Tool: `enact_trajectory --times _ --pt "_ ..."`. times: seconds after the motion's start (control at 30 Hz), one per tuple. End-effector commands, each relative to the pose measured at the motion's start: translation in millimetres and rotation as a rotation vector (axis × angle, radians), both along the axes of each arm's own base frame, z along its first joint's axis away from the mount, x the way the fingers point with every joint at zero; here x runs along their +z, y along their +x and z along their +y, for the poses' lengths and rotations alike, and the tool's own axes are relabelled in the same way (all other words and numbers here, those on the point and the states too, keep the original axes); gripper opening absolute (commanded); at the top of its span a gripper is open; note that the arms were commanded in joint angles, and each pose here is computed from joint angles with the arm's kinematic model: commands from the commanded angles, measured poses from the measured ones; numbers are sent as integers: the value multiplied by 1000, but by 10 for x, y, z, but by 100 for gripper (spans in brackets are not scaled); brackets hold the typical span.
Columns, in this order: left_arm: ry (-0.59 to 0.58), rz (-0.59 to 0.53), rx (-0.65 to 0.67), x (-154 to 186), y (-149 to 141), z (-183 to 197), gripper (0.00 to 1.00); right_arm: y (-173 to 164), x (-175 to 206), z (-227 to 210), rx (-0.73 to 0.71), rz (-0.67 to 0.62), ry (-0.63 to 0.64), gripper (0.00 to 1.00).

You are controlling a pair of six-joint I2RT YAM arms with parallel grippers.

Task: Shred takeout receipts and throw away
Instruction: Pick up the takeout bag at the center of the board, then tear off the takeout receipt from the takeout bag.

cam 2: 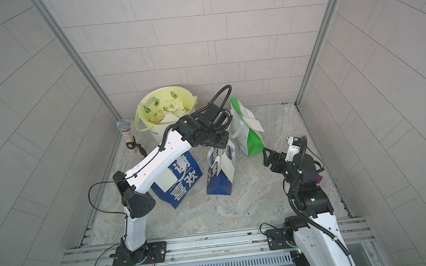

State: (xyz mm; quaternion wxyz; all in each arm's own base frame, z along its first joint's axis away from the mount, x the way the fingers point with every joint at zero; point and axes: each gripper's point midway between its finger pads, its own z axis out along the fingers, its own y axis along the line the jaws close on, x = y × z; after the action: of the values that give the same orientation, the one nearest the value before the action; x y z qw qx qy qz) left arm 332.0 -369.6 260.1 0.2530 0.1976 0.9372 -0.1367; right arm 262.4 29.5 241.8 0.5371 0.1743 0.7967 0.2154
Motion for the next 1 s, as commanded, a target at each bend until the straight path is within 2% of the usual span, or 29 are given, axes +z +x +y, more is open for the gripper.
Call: enact_trajectory --times 0.0,0.13,0.27,0.47,0.6,0.73,0.97 --pt "2 -18 -5 62 21 -1 28 -41 135 10 16 -12 -24 92" --pt "-17 -22 -18 104 12 -24 12 -55 224 102 77 -34 -34 91" --pt "-48 -37 -48 199 1 -47 1 -61 384 398 256 -81 -10 89" --pt "-162 -29 -146 345 -87 -155 0 -205 587 927 572 -148 5 85" --pt "-248 -3 -215 427 -190 -223 0 -333 498 1253 730 -196 -59 83" --pt "-290 -4 -239 470 -242 -225 0 -408 276 1520 822 -179 -85 84" --pt "-341 -43 -245 607 -281 -179 0 -436 9 1592 798 -104 101 85"
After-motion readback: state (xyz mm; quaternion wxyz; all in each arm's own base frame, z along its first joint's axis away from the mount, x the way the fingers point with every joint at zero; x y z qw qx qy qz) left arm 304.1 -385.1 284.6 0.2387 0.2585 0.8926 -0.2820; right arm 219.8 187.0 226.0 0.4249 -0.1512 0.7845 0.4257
